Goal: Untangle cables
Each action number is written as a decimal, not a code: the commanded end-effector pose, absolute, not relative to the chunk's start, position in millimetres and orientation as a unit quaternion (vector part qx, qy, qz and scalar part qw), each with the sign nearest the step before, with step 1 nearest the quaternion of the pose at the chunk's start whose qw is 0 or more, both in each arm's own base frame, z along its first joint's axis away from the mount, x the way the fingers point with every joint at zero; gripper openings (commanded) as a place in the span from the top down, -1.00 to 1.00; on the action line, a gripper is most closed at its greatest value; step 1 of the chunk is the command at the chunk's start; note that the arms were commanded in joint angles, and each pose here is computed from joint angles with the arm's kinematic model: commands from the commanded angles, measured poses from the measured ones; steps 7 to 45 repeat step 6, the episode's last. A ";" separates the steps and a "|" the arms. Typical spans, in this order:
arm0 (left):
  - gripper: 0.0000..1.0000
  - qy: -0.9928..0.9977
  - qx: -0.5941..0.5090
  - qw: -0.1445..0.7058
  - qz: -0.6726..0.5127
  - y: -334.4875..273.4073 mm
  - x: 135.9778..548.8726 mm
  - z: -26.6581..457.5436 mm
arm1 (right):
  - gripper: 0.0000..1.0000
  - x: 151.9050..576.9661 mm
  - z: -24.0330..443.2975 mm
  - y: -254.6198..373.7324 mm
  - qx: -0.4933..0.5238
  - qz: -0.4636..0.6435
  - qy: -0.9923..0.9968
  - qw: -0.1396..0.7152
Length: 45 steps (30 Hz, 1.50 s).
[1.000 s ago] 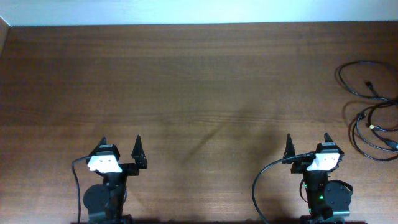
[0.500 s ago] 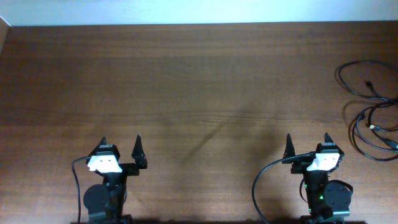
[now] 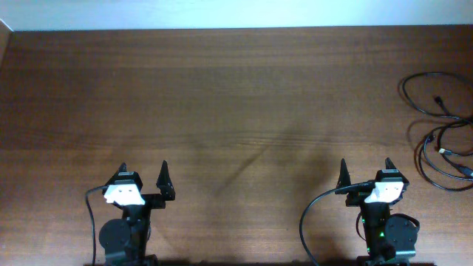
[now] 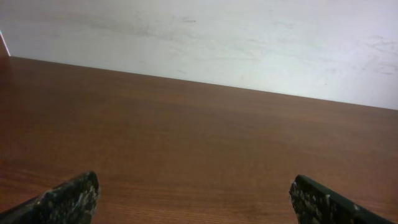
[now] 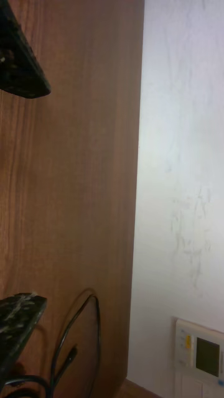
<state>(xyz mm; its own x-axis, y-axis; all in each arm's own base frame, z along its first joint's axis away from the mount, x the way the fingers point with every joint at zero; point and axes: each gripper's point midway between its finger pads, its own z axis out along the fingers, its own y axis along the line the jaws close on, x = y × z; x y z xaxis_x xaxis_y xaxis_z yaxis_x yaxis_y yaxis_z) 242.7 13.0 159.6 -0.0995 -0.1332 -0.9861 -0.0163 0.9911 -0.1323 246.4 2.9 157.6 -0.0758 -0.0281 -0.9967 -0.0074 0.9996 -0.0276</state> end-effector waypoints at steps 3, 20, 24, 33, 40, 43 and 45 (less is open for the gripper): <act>-0.98 0.739 -0.049 0.671 -0.033 15.5 242.6 158.8 | -0.98 246.0 155.0 6.4 -0.018 -0.002 0.735 0.678; -0.98 0.739 -0.049 0.671 -0.033 15.5 242.6 158.9 | -0.98 246.0 155.1 6.4 -0.018 -0.002 0.735 0.678; -0.98 0.739 -0.049 0.671 -0.033 15.5 242.6 158.9 | -0.98 246.0 155.1 6.4 -0.018 -0.002 0.735 0.678; -0.98 0.739 -0.049 0.671 -0.033 15.5 242.6 158.9 | -0.98 246.0 155.1 6.4 -0.018 -0.002 0.735 0.678; -0.98 0.739 -0.049 0.671 -0.033 15.5 242.6 158.9 | -0.98 246.0 155.1 6.4 -0.018 -0.002 0.735 0.678; -0.98 0.739 -0.049 0.671 -0.033 15.5 242.6 158.9 | -0.98 246.0 155.1 6.4 -0.018 -0.002 0.735 0.678; -0.98 0.739 -0.049 0.671 -0.033 15.5 242.6 158.9 | -0.98 246.0 155.1 6.4 -0.018 -0.002 0.735 0.678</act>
